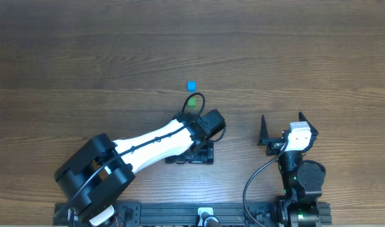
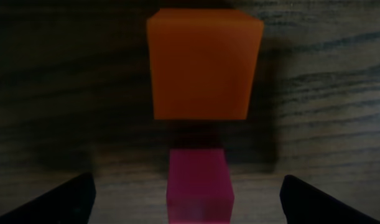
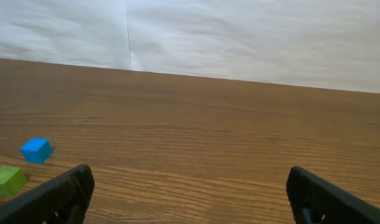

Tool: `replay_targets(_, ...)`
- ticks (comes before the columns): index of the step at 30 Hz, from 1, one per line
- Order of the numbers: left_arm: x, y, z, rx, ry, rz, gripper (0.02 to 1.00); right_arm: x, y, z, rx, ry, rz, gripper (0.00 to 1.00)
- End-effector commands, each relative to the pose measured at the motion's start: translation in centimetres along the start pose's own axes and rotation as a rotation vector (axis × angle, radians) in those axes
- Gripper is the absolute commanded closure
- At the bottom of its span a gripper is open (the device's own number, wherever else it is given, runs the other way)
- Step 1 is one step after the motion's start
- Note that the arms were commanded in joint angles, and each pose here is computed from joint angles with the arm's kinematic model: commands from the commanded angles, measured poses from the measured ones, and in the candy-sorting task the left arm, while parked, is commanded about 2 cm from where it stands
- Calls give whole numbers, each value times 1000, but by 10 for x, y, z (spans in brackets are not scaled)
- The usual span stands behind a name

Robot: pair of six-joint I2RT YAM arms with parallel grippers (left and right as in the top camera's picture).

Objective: Stack Cubes

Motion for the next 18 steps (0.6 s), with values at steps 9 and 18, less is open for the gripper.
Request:
replay_targets(9, -4, 0, 4, -12, -11, 15, 237, 1, 0, 0, 2, -4, -5, 9)
replay_targets(18, -3, 0, 6, -12, -10, 17, 303, 1, 0, 0, 2, -4, -5, 7)
Point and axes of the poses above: each gripper's point midway between its finger pads, its own z axis out along the fingers, its own y axis along the line the jaws close on, x = y × z, the point moved 2 cm from there along -z, back along the fingers, and after that the axes turned 13 degrees about z, right-handed, at the moved point
